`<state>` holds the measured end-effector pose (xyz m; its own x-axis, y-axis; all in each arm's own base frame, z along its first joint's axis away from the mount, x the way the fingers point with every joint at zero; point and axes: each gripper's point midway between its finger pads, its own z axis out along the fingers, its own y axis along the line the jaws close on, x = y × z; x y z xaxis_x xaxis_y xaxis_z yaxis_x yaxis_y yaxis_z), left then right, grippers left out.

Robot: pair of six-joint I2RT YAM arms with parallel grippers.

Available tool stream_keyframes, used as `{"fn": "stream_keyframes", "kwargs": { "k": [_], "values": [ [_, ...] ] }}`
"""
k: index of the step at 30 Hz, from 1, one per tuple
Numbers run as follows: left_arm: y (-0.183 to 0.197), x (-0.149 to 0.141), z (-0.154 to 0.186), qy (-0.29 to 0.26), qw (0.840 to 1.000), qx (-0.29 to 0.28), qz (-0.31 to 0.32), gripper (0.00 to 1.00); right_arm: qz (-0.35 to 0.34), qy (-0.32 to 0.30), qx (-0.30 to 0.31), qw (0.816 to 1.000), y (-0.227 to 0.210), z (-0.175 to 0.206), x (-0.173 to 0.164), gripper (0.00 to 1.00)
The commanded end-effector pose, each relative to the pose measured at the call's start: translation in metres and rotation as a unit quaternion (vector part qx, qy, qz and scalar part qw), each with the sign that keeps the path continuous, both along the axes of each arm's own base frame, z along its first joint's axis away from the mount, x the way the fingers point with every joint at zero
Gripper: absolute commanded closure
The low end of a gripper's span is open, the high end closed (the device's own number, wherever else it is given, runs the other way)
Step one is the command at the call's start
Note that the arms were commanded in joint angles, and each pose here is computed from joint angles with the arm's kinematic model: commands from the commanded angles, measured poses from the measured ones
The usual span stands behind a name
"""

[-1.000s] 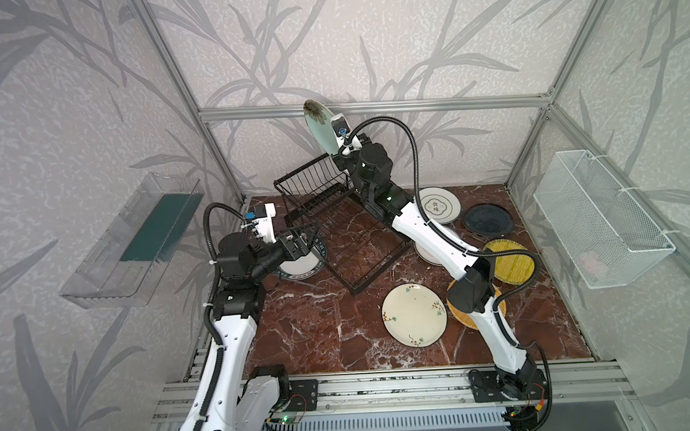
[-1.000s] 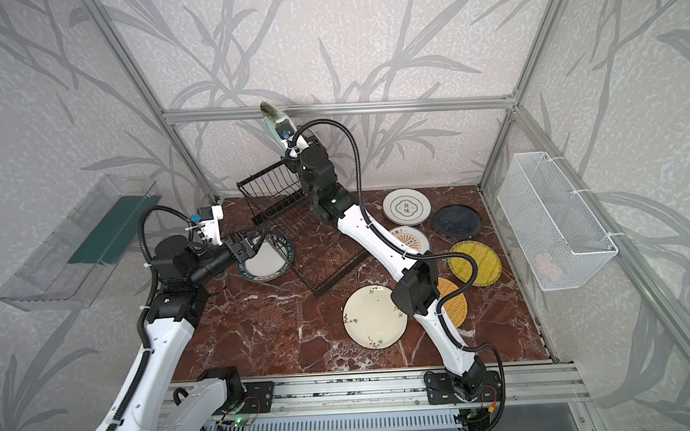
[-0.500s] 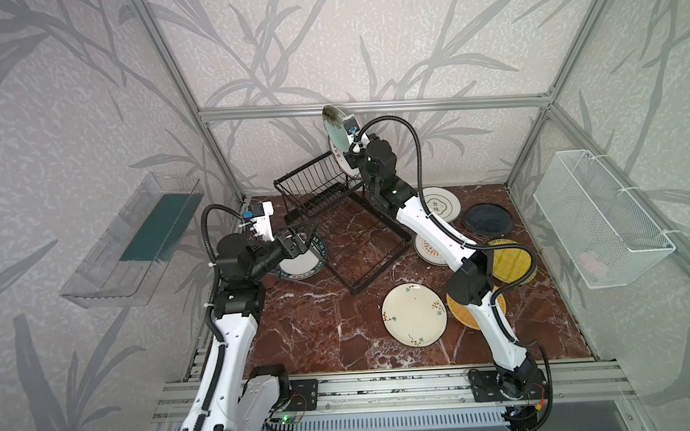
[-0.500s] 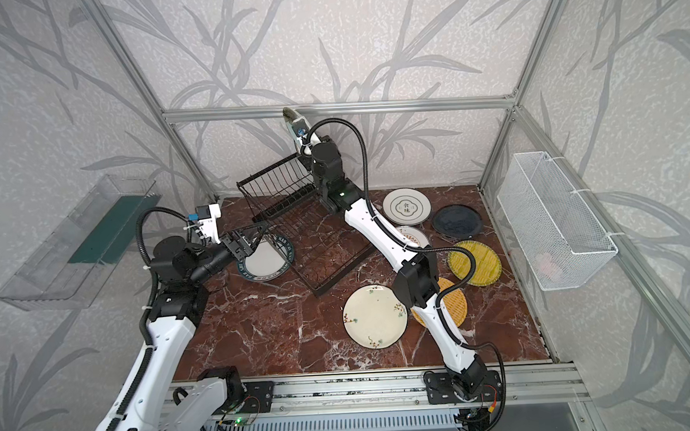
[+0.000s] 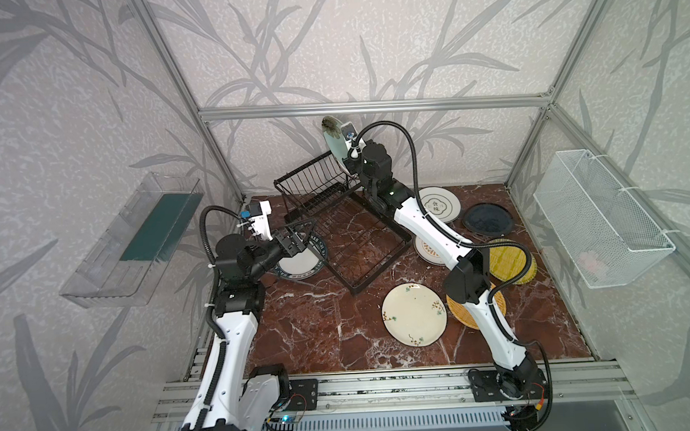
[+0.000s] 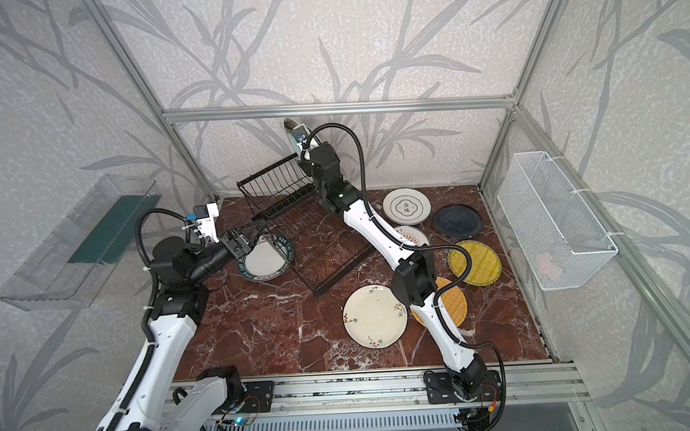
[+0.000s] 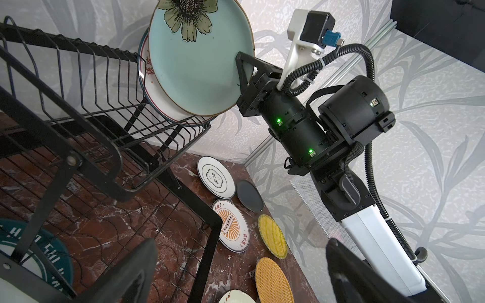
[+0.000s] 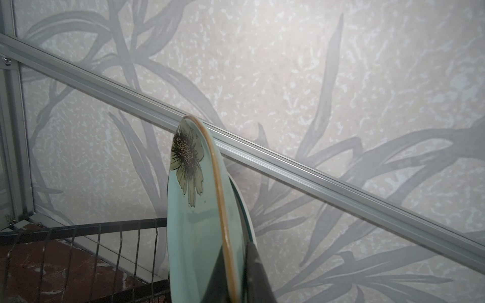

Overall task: Load plates into a dish rack
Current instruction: Place the plate on the dish rack.

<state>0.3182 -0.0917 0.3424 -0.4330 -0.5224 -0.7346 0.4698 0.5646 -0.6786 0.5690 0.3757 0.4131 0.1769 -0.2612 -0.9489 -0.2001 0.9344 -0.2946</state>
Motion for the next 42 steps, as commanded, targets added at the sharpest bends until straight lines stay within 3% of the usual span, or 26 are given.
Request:
{"fn": "stream_keyframes", "kwargs": {
  "k": [1,10,27,42],
  "values": [
    [-0.001,-0.002,0.007,-0.018,1.000,-0.005,-0.009,0.01,0.005,-0.084,0.075,0.994,-0.015,0.067,-0.016,1.00],
    [0.001,0.000,0.006,-0.016,1.000,-0.012,-0.009,0.01,0.018,-0.112,0.057,0.992,-0.012,0.081,-0.023,1.00],
    [0.003,0.003,0.005,-0.016,1.000,-0.021,-0.008,0.01,0.019,-0.109,0.018,0.994,-0.016,0.063,-0.013,1.00],
    [0.006,0.005,0.004,-0.013,1.000,-0.026,-0.005,0.01,-0.006,-0.090,0.025,0.996,-0.021,0.050,-0.015,1.00]
  ]
}}
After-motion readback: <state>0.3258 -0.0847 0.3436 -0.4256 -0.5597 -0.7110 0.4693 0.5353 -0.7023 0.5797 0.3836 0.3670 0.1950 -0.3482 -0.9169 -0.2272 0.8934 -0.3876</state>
